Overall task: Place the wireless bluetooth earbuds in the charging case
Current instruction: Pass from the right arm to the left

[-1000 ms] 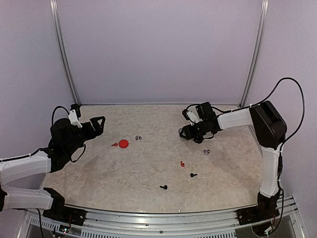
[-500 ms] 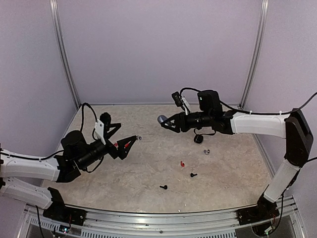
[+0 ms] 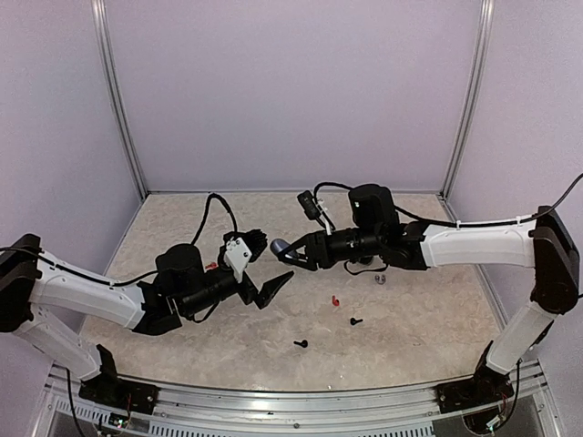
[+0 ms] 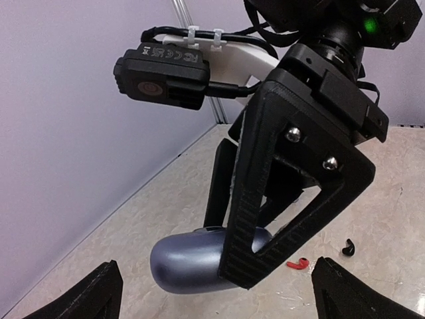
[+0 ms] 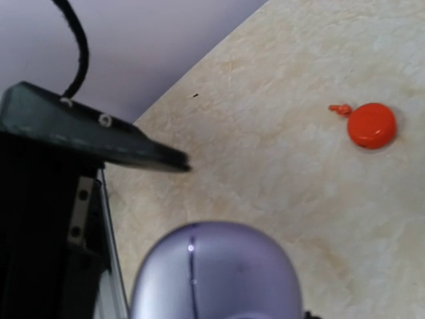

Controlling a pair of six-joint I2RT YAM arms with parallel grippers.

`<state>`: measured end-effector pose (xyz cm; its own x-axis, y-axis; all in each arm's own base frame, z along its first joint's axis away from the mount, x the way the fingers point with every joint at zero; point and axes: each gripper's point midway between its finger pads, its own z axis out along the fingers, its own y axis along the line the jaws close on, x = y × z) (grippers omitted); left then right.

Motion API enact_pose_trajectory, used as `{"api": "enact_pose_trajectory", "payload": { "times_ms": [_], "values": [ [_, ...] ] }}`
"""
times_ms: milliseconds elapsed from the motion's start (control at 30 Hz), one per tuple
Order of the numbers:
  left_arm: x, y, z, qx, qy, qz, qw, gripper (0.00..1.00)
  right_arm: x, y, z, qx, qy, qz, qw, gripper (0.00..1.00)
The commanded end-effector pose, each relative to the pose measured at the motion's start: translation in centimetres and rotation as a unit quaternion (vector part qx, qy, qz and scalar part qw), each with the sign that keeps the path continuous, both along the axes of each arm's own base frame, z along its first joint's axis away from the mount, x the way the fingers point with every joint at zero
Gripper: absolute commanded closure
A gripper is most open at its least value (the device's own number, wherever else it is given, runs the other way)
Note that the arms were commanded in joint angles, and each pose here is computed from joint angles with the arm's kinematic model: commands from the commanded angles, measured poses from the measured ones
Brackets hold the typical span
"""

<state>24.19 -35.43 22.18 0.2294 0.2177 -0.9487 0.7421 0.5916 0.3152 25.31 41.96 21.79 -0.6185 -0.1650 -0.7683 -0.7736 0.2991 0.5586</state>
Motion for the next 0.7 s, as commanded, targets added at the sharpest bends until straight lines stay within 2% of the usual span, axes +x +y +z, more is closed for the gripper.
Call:
{"api": "enact_pose_trajectory", "payload": {
  "times_ms": [0,367,667],
  "values": [
    [0.1,-0.9,1.4,-0.003,-0.033,0.002,0.999,0.01,-0.9,0.5,1.7,0.027,-0.007,-0.003,1.0,0.56],
    [0.8,-1.2,0.6,0.024,-0.056,0.05,0.997,0.16,-1.7,1.2,2.4,0.033,-0.007,-0.003,0.999,0.56],
    [0.8,-1.0,0.9,0.017,-0.065,0.062,0.996,0.37,-2.1,1.3,1.9,0.027,-0.005,-0.004,1.0,0.54]
  ]
}}
